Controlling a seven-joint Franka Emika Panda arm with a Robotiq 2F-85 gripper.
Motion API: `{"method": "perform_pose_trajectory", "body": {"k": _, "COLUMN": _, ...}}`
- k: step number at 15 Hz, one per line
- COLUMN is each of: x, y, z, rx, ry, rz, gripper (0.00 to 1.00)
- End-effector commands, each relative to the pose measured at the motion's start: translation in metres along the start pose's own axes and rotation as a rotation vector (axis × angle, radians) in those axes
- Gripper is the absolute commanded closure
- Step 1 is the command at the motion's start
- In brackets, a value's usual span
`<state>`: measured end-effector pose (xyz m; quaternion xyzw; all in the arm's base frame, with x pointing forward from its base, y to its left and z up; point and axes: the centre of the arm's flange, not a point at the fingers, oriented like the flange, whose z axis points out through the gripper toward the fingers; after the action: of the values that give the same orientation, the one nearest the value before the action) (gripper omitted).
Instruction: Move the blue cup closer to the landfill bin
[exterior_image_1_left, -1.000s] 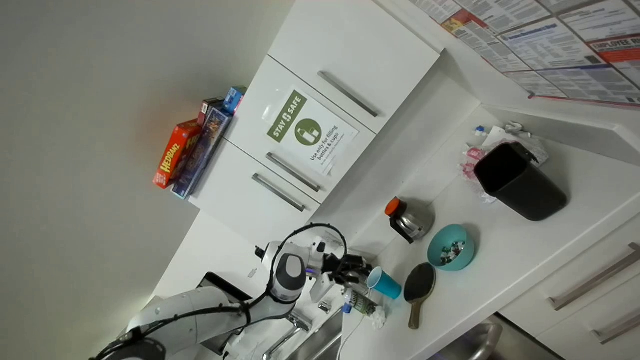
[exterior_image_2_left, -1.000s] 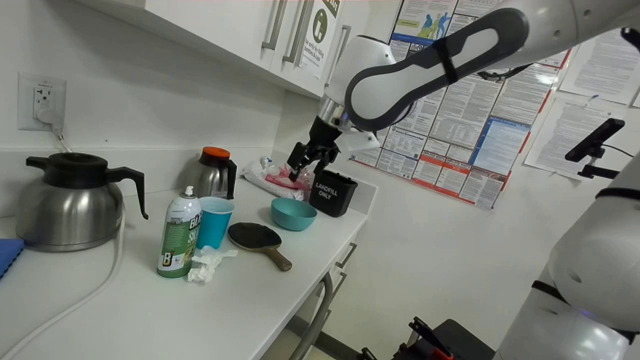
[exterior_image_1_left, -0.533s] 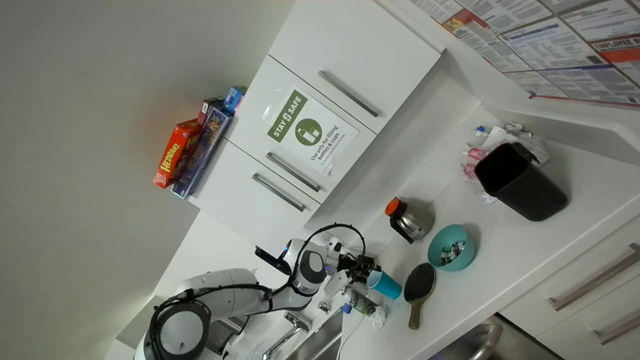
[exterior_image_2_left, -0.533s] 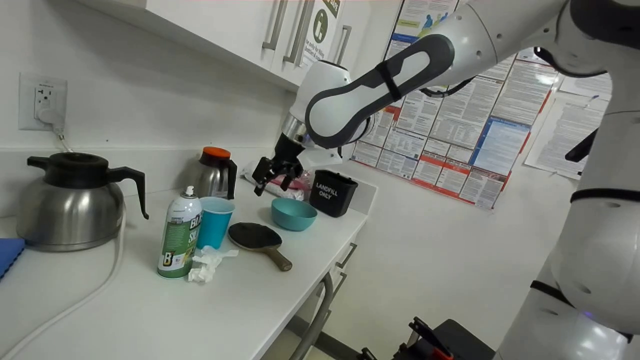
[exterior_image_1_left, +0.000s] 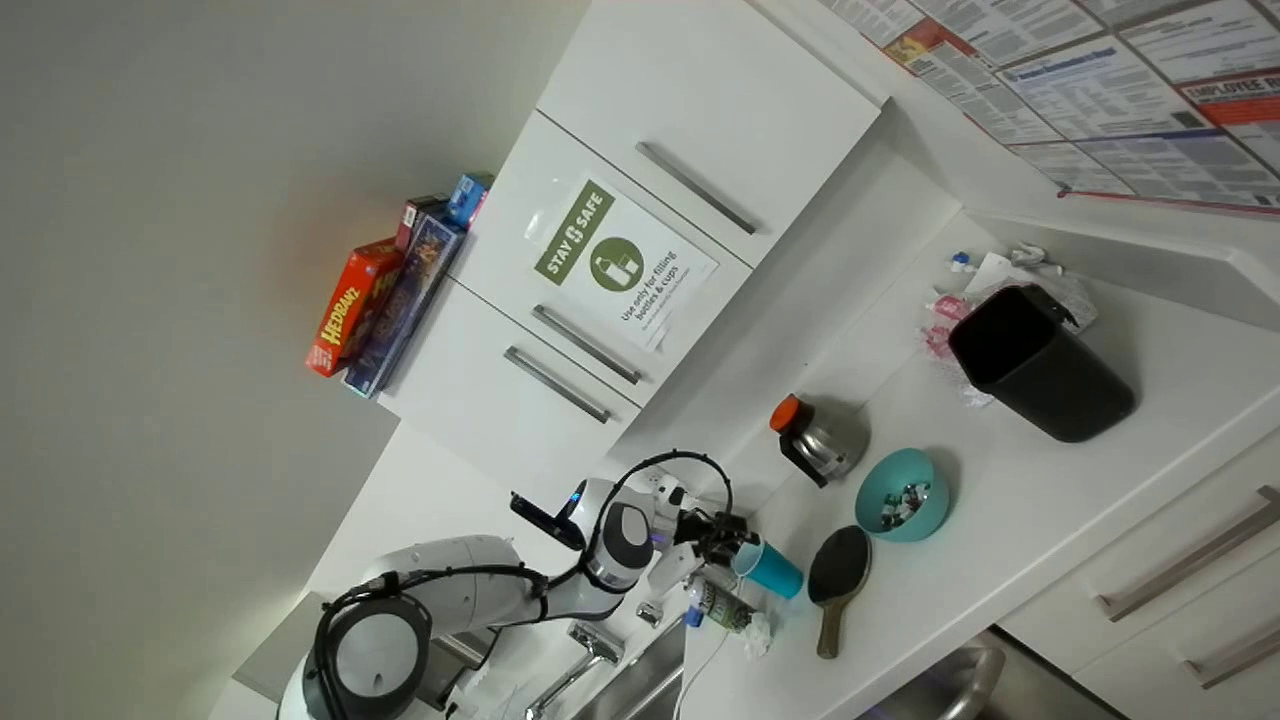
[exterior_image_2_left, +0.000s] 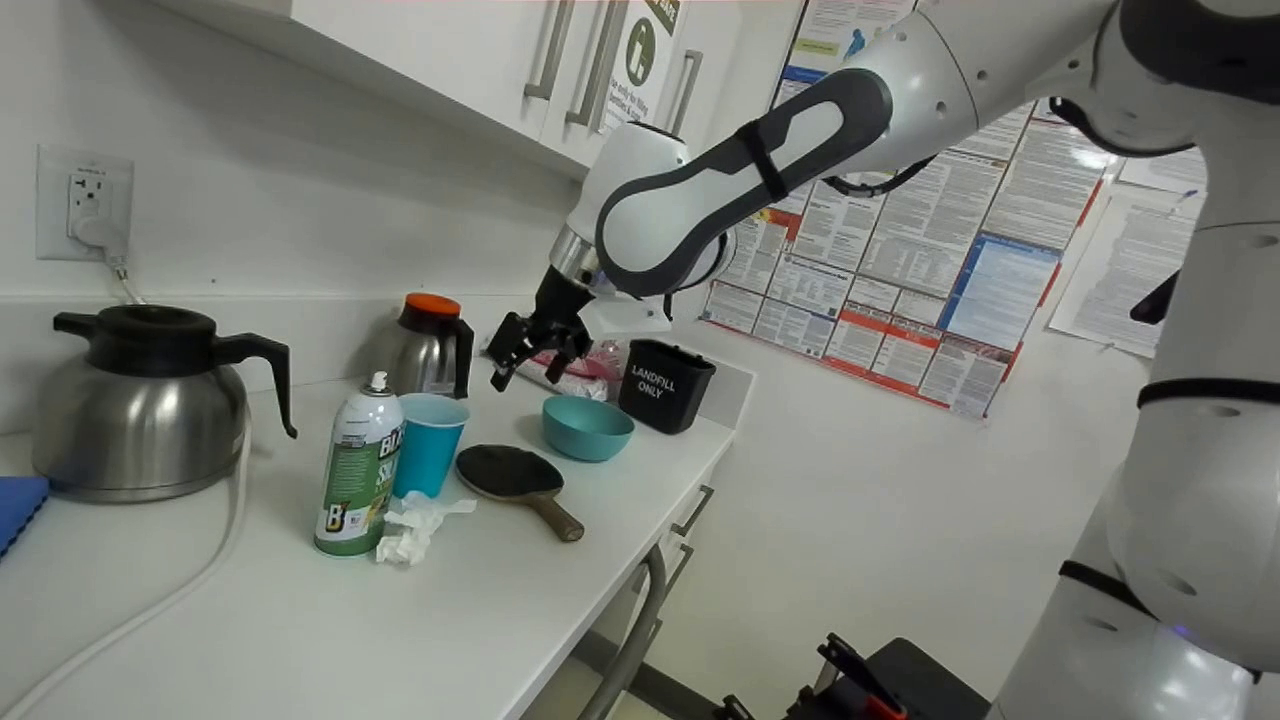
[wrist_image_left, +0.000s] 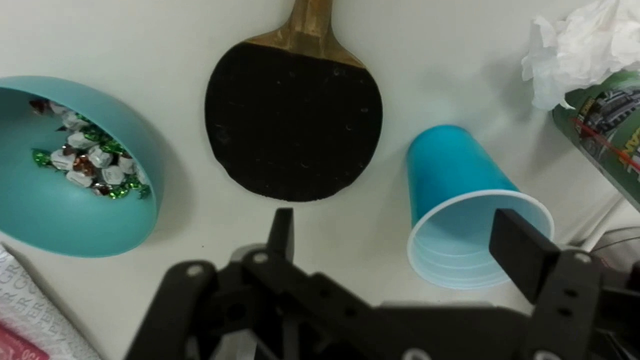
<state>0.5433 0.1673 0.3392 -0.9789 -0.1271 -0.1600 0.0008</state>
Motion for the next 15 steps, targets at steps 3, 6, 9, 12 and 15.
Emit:
{"method": "perform_pose_trajectory", "body": {"k": 3, "x": 0.031, "y": -0.016, "z": 0.023, "rx": 0.022, "ry": 0.082, "rz": 0.082, "gripper": 0.00}}
{"method": "perform_pose_trajectory", "body": {"k": 6, "x": 0.043, "y": -0.016, "z": 0.041, "rx": 0.058, "ry": 0.090, "rz": 0.094, "gripper": 0.00}}
{"method": "perform_pose_trajectory", "body": {"k": 9, "x": 0.052, "y": -0.018, "z": 0.065, "rx": 0.110, "ry": 0.058, "rz": 0.125, "gripper": 0.00}}
{"method": "perform_pose_trajectory", "body": {"k": 12, "x": 0.057, "y": -0.021, "z": 0.083, "rx": 0.132, "ry": 0.036, "rz": 0.146, "gripper": 0.00}}
{"method": "perform_pose_trajectory", "body": {"k": 15, "x": 0.062, "y": -0.021, "z": 0.094, "rx": 0.141, "ry": 0.028, "rz": 0.156, "gripper": 0.34}}
